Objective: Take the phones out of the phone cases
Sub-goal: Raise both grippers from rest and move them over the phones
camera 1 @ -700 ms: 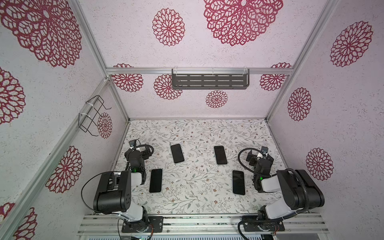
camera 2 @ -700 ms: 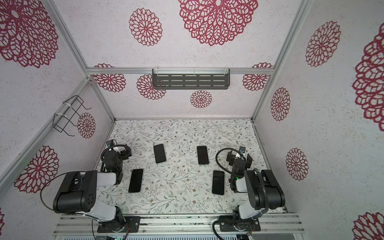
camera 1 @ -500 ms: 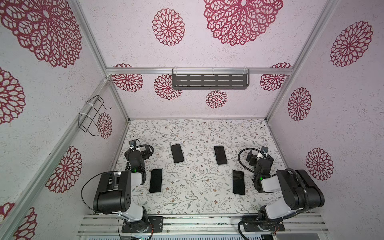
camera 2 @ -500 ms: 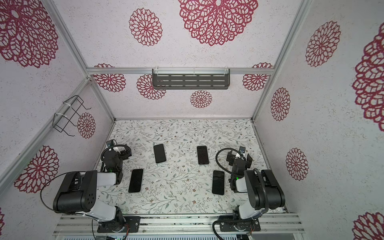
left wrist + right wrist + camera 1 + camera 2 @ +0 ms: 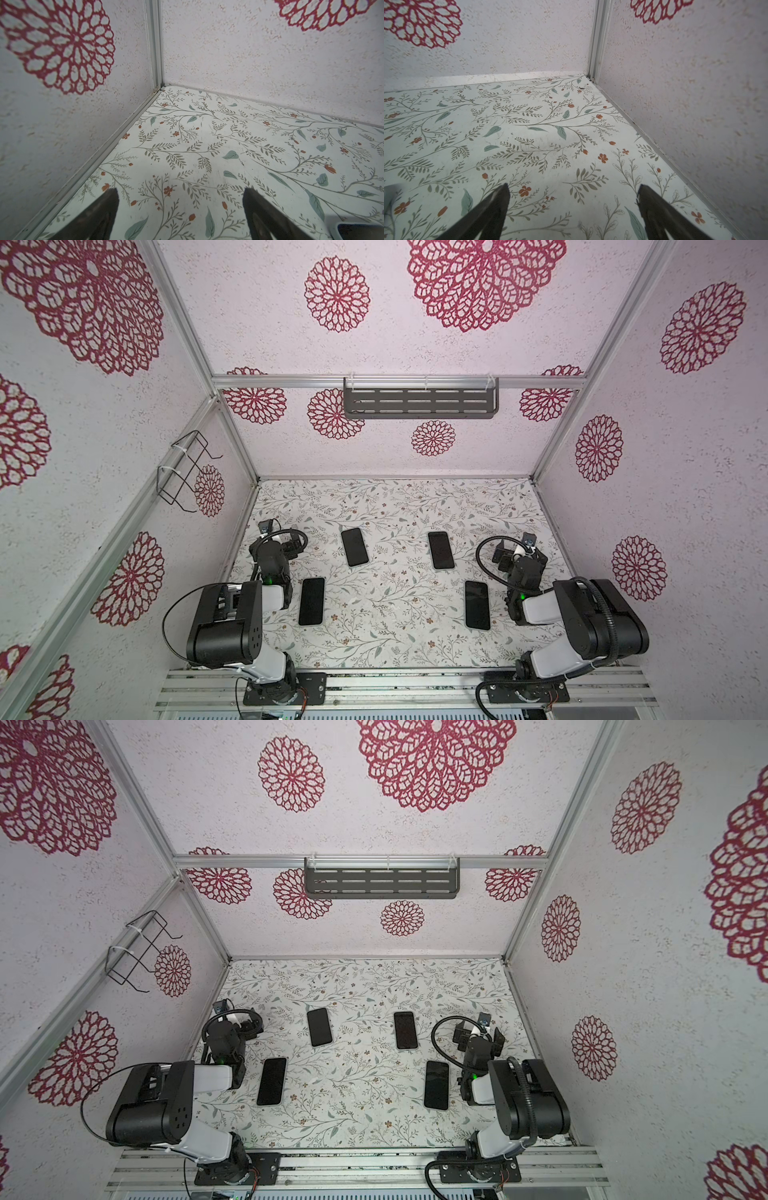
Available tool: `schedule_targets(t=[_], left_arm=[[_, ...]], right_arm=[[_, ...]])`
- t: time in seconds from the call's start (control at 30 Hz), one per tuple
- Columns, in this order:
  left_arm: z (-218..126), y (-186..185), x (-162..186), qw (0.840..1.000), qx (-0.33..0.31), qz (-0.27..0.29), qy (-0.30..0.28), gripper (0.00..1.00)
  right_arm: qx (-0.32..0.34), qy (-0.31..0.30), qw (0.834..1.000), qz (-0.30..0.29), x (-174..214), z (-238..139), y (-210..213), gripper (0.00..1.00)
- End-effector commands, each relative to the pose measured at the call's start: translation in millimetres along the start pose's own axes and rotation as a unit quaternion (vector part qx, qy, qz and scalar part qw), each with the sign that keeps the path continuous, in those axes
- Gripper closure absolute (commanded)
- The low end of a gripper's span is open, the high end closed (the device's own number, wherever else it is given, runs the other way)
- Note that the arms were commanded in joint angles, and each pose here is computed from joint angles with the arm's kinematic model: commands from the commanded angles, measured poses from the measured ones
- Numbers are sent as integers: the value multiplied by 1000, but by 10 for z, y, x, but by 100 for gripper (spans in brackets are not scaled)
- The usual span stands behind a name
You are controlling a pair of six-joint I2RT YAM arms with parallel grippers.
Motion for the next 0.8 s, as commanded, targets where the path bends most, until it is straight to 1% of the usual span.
schedule_targets(t=[0.0,0.27,0.33,0.37,0.4,0.43,0.47,0.5,0.57,0.67,0.73,0.77], left_arm=[[37,-31,-27,1000,13,7,1,3],[36,-30,-26,1000,16,5,2,3],[-20,-41,-69,1000,12,5,-12,3],[-84,-70,-124,1000,8,11,-21,3],[-147,-97,-185,999,-2,18,-28,3],[-216,-141,-263,999,-17,25,-29,3],[-294,-181,-372,999,-28,25,-27,3],[-352,-214,-452,999,-34,17,-21,3],[-494,-282,-641,999,-42,-16,-11,3],[-688,-434,-842,998,-17,-58,17,3],[-779,-551,-916,994,9,-93,53,3],[-831,-608,-944,991,11,-107,73,3]], right_arm=[[10,-19,1000,13,-91,-4,-24,1],[10,-20,1000,13,-92,-10,-31,1],[7,-25,1000,8,-143,-48,-14,1],[-1,-39,999,-2,-204,-97,5,1],[25,-37,999,-9,-257,-144,-9,1],[42,-26,999,-16,-340,-173,-9,1],[36,-6,999,-18,-409,-177,0,1],[29,19,999,-13,-457,-179,-1,1],[-2,65,998,6,-570,-241,13,1],[-49,91,994,35,-734,-438,12,1],[-79,114,989,52,-830,-588,0,1],[-90,133,985,65,-863,-668,-13,1]])
Point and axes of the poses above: each gripper's point midway between its finger pads, its own z axis out along the fingers, its own y axis along the line the jaws close on, x = y × z, the point moved 5 cm from there along -z, back along the fingers, and after that the axes turned 12 degrees about -z, right-handed, at the moved point
